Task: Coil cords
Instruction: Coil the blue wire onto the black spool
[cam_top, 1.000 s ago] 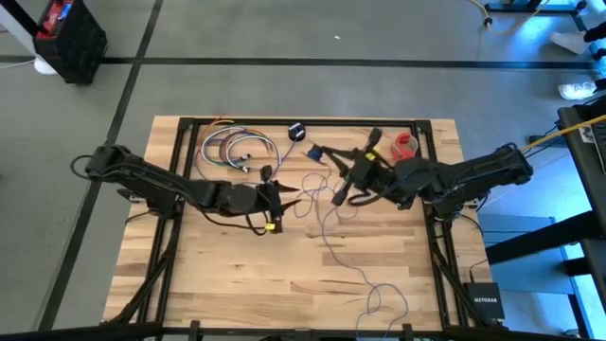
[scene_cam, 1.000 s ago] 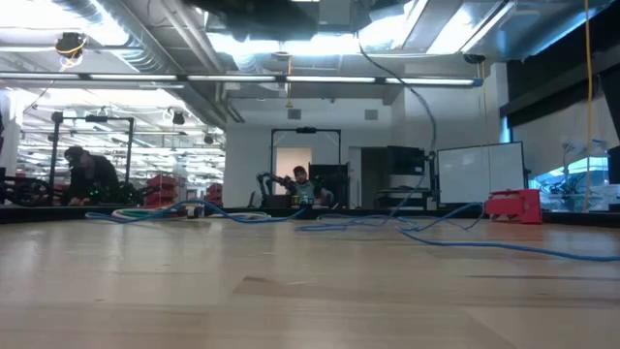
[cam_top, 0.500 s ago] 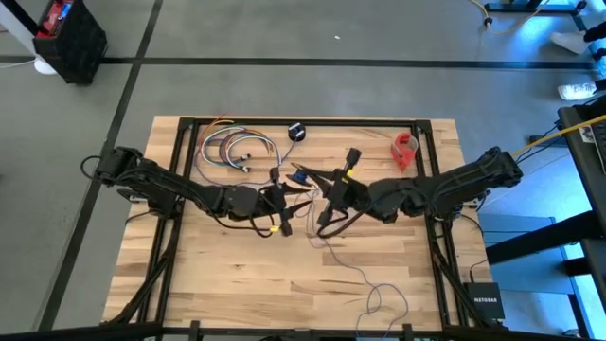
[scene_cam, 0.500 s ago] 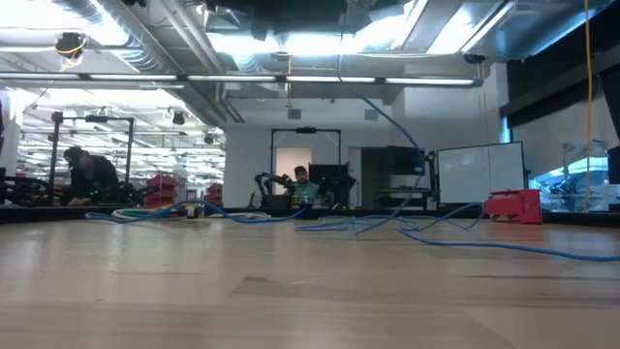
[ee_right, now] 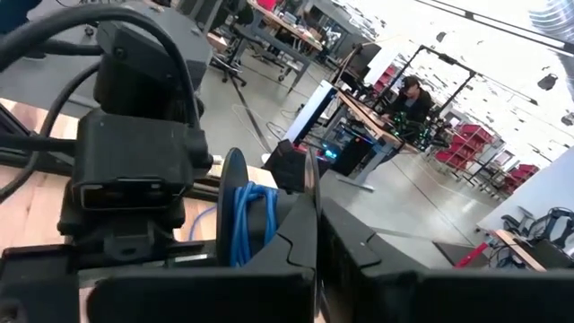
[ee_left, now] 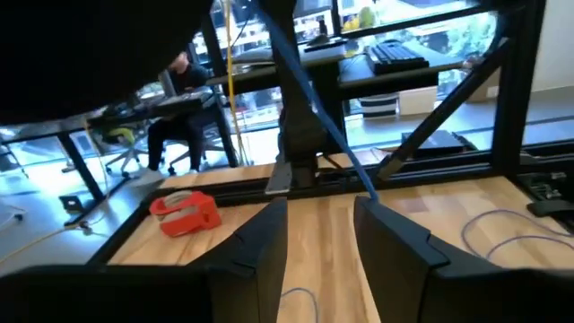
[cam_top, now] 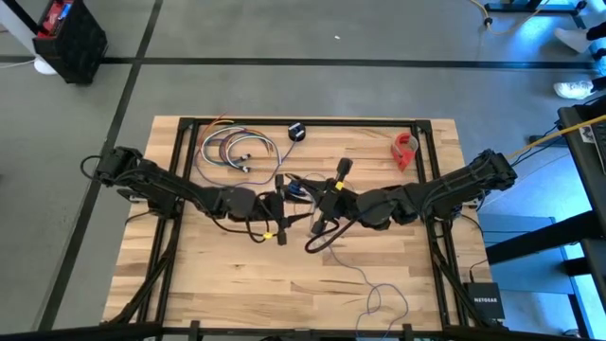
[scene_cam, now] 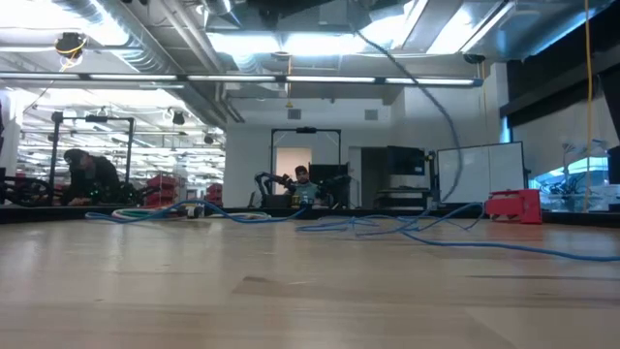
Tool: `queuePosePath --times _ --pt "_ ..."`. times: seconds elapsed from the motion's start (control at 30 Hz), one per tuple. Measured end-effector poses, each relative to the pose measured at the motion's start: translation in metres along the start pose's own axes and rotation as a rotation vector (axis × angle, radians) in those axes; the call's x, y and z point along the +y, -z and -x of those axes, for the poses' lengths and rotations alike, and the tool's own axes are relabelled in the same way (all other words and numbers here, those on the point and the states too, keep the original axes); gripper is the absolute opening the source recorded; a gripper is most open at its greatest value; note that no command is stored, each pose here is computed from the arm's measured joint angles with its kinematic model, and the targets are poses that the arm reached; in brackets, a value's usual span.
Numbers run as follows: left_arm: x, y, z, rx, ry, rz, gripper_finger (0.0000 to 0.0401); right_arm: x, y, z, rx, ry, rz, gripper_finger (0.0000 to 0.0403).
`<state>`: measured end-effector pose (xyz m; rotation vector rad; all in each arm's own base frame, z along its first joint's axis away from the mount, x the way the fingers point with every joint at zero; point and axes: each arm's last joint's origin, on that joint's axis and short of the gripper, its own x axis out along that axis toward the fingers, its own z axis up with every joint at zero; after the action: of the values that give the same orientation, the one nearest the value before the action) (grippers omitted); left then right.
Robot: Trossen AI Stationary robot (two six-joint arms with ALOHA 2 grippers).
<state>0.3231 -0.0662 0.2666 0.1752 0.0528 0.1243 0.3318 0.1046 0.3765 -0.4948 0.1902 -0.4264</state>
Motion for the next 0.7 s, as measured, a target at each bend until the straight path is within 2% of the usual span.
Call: queuePosePath --times 0.17,0.4,0.57,0.7 --pt "0.000 0.008 0.002 0.091 0.013 -0.063 0.0123 -0.001 0.000 0.000 0.012 0.022 0.009 0.0003" --pt "0.002 0.002 0.008 0.106 0.018 -0.053 0.0123 0.000 0.001 0.000 0.016 0.021 0.018 0.0003" --pt "0.002 0.008 0.012 0.192 0.037 -0.084 0.0123 0.000 0.001 0.000 0.017 0.021 0.019 0.0003" --pt "0.008 -0.001 0.013 0.124 0.009 -0.017 0.0123 0.000 0.001 0.000 0.011 0.011 0.016 0.0003"
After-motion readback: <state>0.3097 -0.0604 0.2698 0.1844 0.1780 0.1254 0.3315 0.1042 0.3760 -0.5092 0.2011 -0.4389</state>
